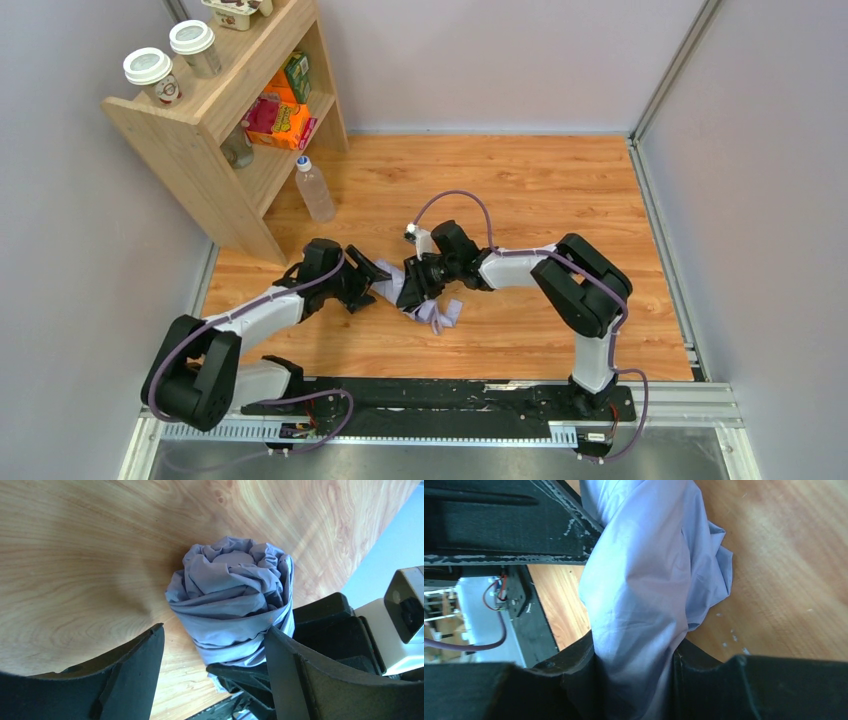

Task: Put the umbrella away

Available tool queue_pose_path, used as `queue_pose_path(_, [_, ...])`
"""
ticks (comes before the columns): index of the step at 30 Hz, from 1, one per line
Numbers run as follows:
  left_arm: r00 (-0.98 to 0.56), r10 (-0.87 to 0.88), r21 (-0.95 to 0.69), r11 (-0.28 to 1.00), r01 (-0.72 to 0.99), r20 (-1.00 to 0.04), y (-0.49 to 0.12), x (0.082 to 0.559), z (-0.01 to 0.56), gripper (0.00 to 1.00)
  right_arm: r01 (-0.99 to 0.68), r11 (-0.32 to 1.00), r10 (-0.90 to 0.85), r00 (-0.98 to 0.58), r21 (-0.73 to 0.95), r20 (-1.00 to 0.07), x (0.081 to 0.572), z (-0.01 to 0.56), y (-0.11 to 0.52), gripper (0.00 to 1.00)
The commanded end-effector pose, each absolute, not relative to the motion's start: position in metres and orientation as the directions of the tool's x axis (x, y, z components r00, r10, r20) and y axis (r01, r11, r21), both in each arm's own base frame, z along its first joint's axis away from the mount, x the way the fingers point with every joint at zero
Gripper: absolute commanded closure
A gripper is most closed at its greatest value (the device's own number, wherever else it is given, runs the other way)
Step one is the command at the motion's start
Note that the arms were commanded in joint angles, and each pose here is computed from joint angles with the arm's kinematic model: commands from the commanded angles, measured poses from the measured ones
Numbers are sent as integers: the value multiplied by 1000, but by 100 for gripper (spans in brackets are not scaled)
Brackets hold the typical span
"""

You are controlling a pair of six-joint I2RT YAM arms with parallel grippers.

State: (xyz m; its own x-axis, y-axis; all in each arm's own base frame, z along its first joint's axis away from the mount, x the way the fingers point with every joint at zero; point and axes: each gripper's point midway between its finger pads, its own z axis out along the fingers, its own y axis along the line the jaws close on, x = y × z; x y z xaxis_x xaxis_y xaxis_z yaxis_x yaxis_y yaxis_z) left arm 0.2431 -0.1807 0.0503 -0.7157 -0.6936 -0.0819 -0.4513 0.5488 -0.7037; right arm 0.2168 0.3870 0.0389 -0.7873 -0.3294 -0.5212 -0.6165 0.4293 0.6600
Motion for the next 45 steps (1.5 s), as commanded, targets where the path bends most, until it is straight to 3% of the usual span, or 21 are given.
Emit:
queue_pose_path(1, [-712, -701, -728, 505, -463, -33, -193, 252, 48, 21, -575, 276, -317, -811, 770, -492, 203, 70, 409, 100])
queue_pose_path(13, [-725, -682, -759, 519, -393, -91, -197, 262, 47, 21, -580, 185, -397, -783, 794, -479, 186, 81, 406, 100])
queue_pose_path(18, [-653, -755, -897, 326, -300, -56, -204, 272, 78, 20, -588, 103, -421, -757, 802, -501, 173, 98, 405, 100])
queue_pose_path(28, [-725, -688, -948, 214, -234, 24, -231, 277, 91, 20, -603, 47, -477, -714, 796, -513, 169, 114, 404, 100])
queue_pose_path(30, [-723, -691, -952, 216, -215, 7, -231, 277, 96, 31, -607, 61, -476, -715, 792, -512, 171, 113, 405, 100])
queue_pose_path(31, [-722, -692, -954, 219, -207, -3, -230, 277, 99, 55, -609, 66, -474, -716, 790, -512, 172, 112, 405, 100])
queue_pose_path(32, [-723, -691, -954, 223, -199, -11, -230, 278, 102, 70, -606, 72, -471, -721, 792, -508, 173, 113, 406, 100])
queue_pose_path(36, [-723, -690, -956, 229, -186, -25, -230, 277, 110, 96, -595, 139, -433, -755, 792, -492, 182, 116, 408, 100])
queue_pose_path(39, [-702, -712, -966, 193, -170, -18, -226, 277, 122, 100, -575, 233, -389, -794, 784, -467, 190, 122, 405, 85])
queue_pose_path(42, [-674, -739, -979, 140, -150, -2, -222, 279, 142, 100, -570, 331, -332, -817, 752, -472, 198, 134, 395, 48])
queue_pose_path(45, [-647, -762, -990, 96, -99, -9, -219, 283, 176, 100, -579, 385, -276, -815, 719, -509, 201, 156, 381, 21])
